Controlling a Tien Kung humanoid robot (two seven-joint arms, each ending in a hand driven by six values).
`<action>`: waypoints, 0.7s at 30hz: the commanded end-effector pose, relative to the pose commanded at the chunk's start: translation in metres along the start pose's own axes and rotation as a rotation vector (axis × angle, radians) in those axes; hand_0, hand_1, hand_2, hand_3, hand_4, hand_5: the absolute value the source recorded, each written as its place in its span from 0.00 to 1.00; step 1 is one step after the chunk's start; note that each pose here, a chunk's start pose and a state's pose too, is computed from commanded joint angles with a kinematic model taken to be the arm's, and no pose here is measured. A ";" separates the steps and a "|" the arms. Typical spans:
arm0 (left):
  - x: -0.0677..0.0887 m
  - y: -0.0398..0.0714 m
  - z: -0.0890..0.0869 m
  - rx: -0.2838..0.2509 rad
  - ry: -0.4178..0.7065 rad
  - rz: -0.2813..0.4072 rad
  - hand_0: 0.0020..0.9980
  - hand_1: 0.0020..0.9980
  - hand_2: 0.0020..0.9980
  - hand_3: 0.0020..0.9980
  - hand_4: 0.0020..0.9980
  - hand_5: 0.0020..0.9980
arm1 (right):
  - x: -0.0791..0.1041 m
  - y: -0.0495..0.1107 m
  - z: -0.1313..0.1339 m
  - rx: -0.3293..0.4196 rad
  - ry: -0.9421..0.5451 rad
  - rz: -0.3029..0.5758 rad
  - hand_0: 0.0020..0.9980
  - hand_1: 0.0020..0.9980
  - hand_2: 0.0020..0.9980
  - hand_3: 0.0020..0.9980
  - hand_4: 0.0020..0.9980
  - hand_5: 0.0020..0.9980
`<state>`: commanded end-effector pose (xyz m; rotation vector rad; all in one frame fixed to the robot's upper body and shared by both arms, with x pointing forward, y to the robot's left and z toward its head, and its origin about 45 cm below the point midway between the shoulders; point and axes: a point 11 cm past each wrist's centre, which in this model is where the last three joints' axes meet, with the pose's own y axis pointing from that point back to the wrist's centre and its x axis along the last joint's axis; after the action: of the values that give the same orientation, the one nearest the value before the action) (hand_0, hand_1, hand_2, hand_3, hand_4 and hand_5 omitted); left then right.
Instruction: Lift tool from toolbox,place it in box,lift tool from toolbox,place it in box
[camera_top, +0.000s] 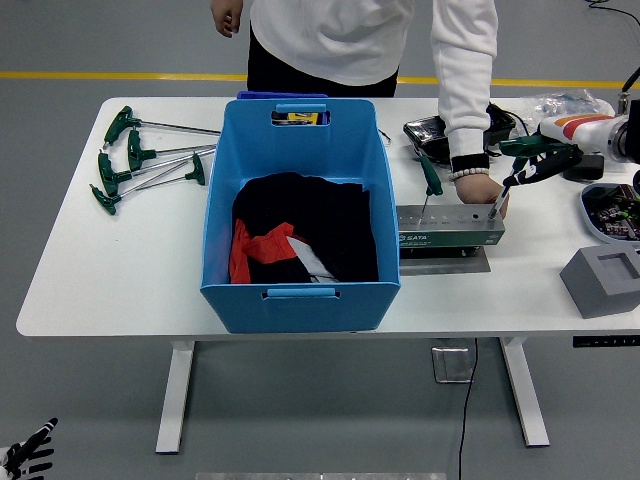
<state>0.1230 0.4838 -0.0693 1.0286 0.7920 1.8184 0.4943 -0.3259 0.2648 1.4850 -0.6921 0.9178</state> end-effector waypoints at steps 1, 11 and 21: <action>0.000 0.000 0.000 0.000 0.000 0.000 0.73 0.69 0.73 0.73 0.82 0.67 | 0.000 0.000 0.000 0.002 -0.003 0.002 0.44 0.30 0.30 0.34 1.00 0.80; -0.001 0.000 0.002 -0.004 0.000 -0.001 0.73 0.69 0.73 0.73 0.82 0.67 | -0.001 -0.002 -0.002 0.008 -0.013 0.017 0.27 0.17 0.19 0.21 1.00 0.80; -0.001 0.000 0.003 -0.003 0.001 0.000 0.73 0.69 0.73 0.73 0.82 0.67 | 0.001 -0.003 -0.003 0.021 -0.015 0.065 0.20 0.12 0.15 0.16 1.00 0.80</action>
<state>0.1262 0.4838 -0.0684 1.0263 0.7893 1.8198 0.4971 -0.3220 0.2643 1.4972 -0.7473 0.9664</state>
